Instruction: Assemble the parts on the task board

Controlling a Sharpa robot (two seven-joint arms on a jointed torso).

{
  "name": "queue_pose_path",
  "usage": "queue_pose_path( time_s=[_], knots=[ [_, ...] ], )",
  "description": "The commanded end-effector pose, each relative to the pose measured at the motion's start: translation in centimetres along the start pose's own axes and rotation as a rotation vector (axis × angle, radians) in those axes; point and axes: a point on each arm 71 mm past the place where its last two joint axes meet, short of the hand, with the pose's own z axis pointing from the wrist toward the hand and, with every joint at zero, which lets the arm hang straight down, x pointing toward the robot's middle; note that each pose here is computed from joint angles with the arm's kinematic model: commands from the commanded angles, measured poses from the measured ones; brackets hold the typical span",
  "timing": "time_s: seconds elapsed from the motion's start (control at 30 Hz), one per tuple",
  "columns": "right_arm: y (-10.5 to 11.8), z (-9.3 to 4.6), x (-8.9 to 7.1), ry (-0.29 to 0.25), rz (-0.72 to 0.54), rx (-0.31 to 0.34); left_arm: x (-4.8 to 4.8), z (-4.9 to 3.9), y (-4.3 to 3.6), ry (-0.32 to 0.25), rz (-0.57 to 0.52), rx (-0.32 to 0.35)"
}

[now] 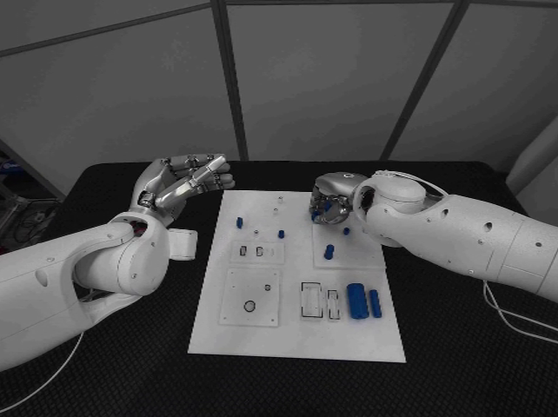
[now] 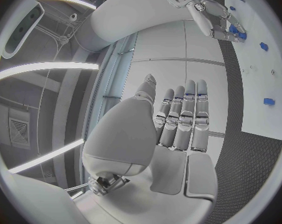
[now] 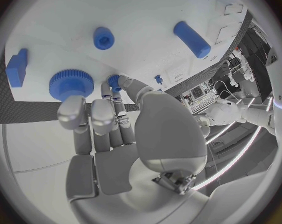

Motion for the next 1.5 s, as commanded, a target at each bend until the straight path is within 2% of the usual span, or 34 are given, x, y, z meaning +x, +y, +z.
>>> queue_pose_path(
  time_s=[0.03, 0.2, 0.47, 0.8, 1.1, 1.5],
  knots=[
    [0.1, 0.0, 0.0, -0.009, 0.005, -0.016, 0.10, 0.05, -0.14, 0.012, -0.006, 0.006],
    [0.4, -0.2, -0.6, -0.091, 0.023, -0.042, 0.09, 0.06, -0.13, 0.013, -0.007, 0.005],
    [1.0, -0.7, -1.4, -0.178, 0.048, -0.062, -0.11, 0.09, -0.13, 0.011, -0.006, 0.007],
    [2.1, 0.9, -1.7, -0.269, 0.090, -0.057, 0.01, 0.23, -0.04, 0.014, -0.008, 0.007],
    [2.9, 2.2, -1.5, -0.273, 0.102, -0.058, 0.20, 0.37, 0.06, 0.017, -0.010, 0.004],
    [3.8, 3.0, -1.5, -0.288, 0.107, -0.063, 0.33, 0.46, 0.09, 0.020, -0.011, 0.003]
  ],
)
